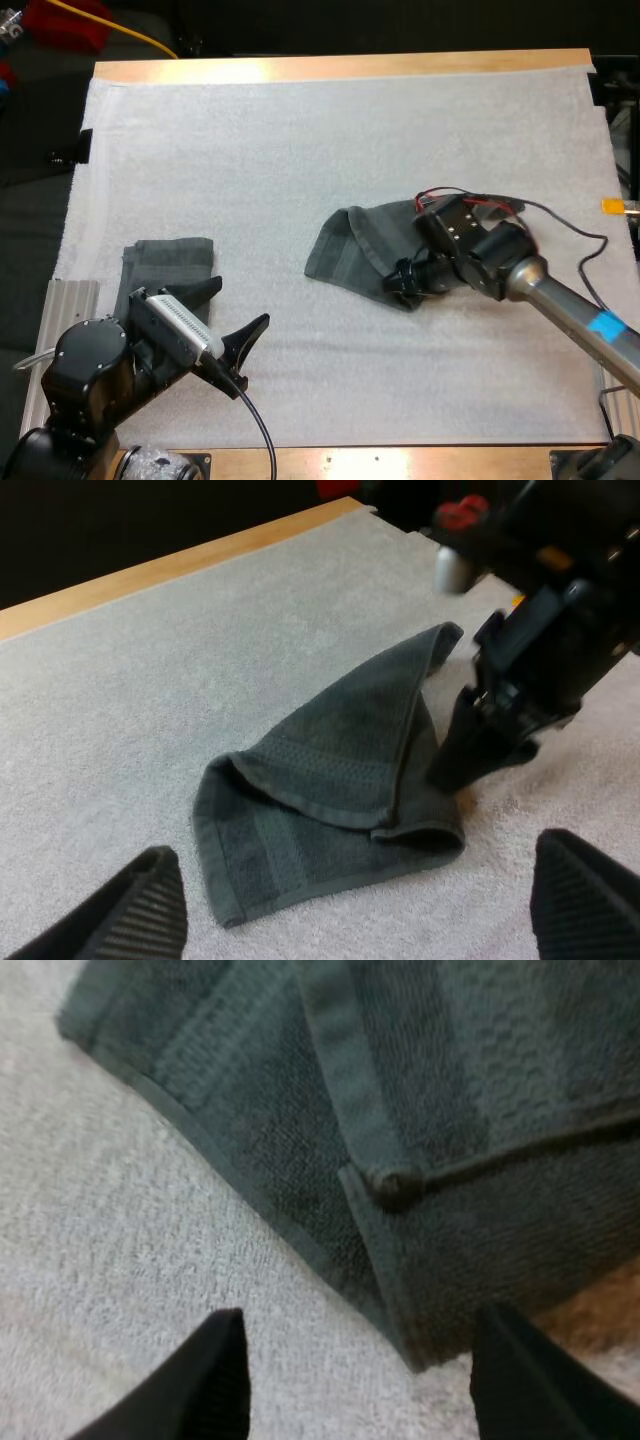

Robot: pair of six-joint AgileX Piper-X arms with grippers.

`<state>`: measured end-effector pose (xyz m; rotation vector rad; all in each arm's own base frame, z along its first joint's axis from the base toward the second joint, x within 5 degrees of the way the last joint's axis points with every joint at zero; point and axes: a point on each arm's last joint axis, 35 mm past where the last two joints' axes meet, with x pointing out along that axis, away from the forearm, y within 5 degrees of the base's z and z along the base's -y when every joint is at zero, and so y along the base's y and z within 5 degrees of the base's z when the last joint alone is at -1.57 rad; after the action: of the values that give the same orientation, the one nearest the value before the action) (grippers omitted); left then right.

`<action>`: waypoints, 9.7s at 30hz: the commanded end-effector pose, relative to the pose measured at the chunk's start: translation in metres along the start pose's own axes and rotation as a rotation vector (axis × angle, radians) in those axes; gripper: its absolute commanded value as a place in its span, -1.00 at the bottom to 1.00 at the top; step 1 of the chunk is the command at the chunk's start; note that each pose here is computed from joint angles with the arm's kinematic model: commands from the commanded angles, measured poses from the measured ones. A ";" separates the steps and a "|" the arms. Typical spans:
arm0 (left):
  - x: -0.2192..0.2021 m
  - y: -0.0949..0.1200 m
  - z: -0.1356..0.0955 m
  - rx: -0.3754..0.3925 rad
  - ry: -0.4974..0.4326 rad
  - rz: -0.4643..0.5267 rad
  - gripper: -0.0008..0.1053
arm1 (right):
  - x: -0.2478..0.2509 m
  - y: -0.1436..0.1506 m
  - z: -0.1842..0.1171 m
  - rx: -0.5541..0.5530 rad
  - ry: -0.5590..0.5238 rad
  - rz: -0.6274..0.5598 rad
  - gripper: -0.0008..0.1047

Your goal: Pick towel from pile, fold and stack

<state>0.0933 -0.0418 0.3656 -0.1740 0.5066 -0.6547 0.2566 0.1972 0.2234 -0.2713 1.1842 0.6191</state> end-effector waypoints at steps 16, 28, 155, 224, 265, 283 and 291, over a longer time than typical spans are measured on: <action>0.000 -0.001 0.002 -0.004 -0.006 0.001 0.32 | 0.058 -0.003 0.010 0.246 0.007 0.036 -0.07; 0.000 -0.001 0.002 -0.005 -0.004 0.002 0.32 | 0.080 -0.006 0.012 0.375 -0.004 0.029 -0.07; -0.001 0.000 -0.005 -0.032 0.056 0.004 0.32 | 0.088 0.016 0.024 0.252 0.191 -0.202 0.03; 0.166 0.072 -0.020 -0.261 0.446 -0.081 0.32 | 0.009 0.024 0.013 -0.032 0.217 -0.357 -0.97; 0.281 0.133 -0.094 -0.598 0.613 -0.026 0.04 | 0.009 0.024 0.016 -0.028 0.195 -0.346 -0.97; 0.283 0.135 -0.095 -0.623 0.638 0.017 -0.91 | 0.009 0.025 0.016 -0.027 0.195 -0.339 -0.97; 0.274 0.129 -0.084 -0.580 0.629 -0.001 -0.98 | 0.001 0.025 0.017 -0.027 0.173 -0.335 -0.97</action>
<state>0.3058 -0.1087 0.1348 -0.5382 1.3328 -0.5269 0.2571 0.2273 0.2231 -0.5565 1.2782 0.3073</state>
